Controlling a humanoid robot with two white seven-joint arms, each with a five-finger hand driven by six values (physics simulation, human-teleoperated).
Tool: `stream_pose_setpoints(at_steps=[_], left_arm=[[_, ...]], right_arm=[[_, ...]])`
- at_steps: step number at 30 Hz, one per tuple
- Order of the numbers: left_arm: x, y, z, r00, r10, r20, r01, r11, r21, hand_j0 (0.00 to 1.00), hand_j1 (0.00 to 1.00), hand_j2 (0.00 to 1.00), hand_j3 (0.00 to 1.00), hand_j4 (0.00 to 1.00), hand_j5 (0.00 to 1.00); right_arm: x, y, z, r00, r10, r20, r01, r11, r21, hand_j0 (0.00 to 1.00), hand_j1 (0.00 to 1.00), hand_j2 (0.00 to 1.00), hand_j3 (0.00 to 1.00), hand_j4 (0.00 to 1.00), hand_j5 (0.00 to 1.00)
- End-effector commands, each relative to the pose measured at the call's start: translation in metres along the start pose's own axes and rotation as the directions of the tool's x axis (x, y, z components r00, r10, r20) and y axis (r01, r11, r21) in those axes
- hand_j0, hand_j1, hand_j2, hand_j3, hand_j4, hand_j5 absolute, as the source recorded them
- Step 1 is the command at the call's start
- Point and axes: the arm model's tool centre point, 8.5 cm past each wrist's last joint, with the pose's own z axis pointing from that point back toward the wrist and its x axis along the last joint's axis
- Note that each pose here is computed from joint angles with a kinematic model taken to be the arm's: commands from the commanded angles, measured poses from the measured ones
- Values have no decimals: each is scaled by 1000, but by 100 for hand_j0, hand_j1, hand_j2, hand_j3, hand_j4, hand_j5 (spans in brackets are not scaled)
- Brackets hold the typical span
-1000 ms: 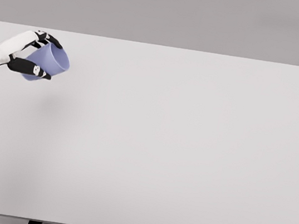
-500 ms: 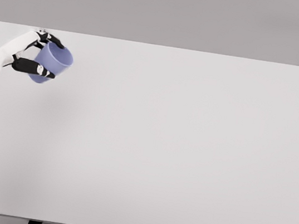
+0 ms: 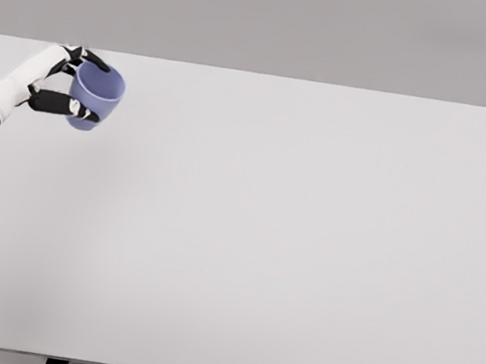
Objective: Flip the cup with left arm and place it on the table
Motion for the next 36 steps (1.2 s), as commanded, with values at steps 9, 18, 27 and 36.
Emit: stream_pose_setpoints(at_steps=[9,18,27,36], left_arm=[[4,-1,-9,998,62,27,-63,997,47,58,58,58,58,58,58],[-4,-14,-16,993,120,17,-121,991,58,58,58,58,58,58,58],[-4,-17,-16,988,152,27,-154,985,80,56,56,56,56,56,56],[-3,-27,-20,982,184,32,-186,980,74,56,56,56,56,56,56]], right_arm=[[0,0,0,1000,0,1,0,1000,-1,100,100,100,100,100,100],[0,0,0,1000,0,1,0,1000,-1,100,100,100,100,100,100],[0,0,0,1000,0,0,0,1000,1,100,100,100,100,100,100],[0,0,0,1000,0,1,0,1000,1,100,100,100,100,100,100]])
